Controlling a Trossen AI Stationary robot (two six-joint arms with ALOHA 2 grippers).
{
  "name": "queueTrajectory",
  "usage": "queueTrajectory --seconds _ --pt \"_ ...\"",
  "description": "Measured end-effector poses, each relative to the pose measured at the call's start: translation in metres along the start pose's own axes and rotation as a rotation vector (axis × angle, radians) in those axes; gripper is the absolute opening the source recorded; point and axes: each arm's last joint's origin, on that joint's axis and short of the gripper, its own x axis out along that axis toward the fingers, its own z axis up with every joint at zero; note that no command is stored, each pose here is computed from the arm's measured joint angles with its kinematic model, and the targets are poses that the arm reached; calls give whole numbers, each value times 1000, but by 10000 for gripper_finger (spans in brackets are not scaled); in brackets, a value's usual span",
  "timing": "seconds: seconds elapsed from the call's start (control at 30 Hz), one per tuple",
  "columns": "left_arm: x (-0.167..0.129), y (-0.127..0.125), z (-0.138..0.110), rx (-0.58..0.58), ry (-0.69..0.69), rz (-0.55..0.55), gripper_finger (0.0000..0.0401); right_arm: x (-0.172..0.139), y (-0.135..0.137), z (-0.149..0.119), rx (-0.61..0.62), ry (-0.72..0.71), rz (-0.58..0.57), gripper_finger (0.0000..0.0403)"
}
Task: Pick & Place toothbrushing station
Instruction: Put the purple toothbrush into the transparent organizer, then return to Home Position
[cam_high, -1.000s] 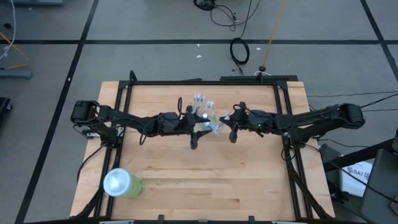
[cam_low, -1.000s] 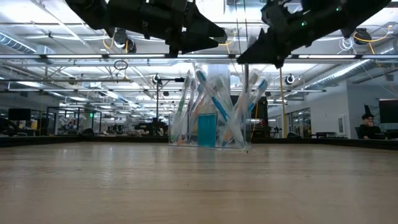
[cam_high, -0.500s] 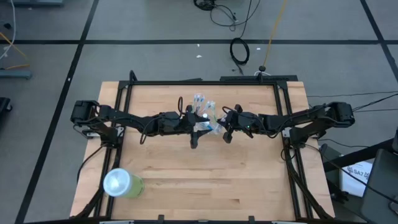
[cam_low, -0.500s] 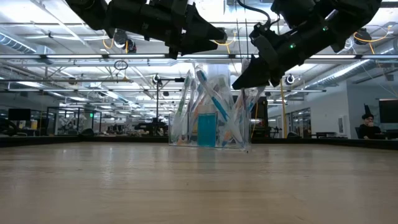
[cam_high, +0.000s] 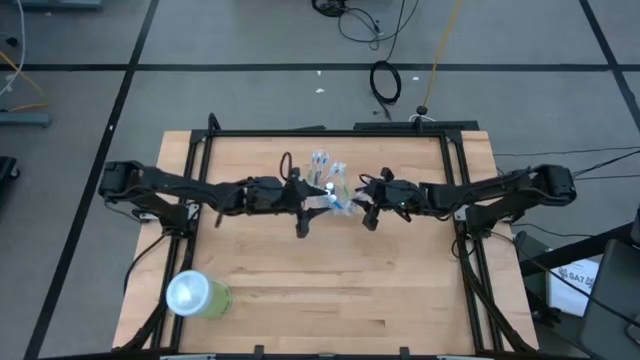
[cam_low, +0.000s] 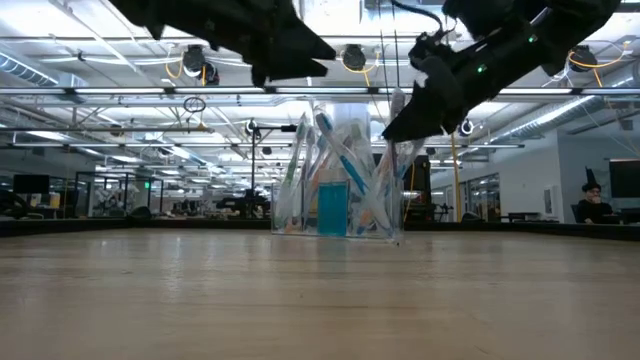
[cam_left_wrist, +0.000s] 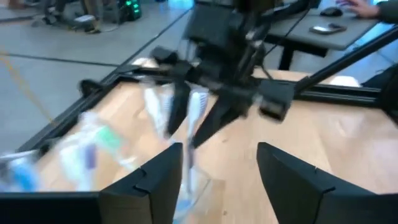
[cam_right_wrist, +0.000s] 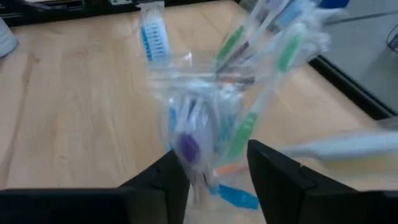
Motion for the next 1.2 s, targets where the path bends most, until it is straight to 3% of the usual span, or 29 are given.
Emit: queueTrajectory --seconds 0.3,0.53,0.67,0.73,0.93,1.2 --pt "-65 12 29 88 55 130 103 -69 -16 26 -40 -118 13 167" --pt "-116 20 47 91 14 149 12 -122 -30 37 -51 -284 33 105" --pt "-143 23 53 90 -26 148 11 -143 -31 39 -105 -355 192 26" --pt "-154 24 55 94 -41 128 12 -150 -31 39 -135 -386 270 8" --pt "-176 27 47 138 -96 63 8 -156 -32 28 -149 -419 324 3" --pt "-191 37 2 91 -186 86 4 -150 -36 -9 -94 -448 339 1"
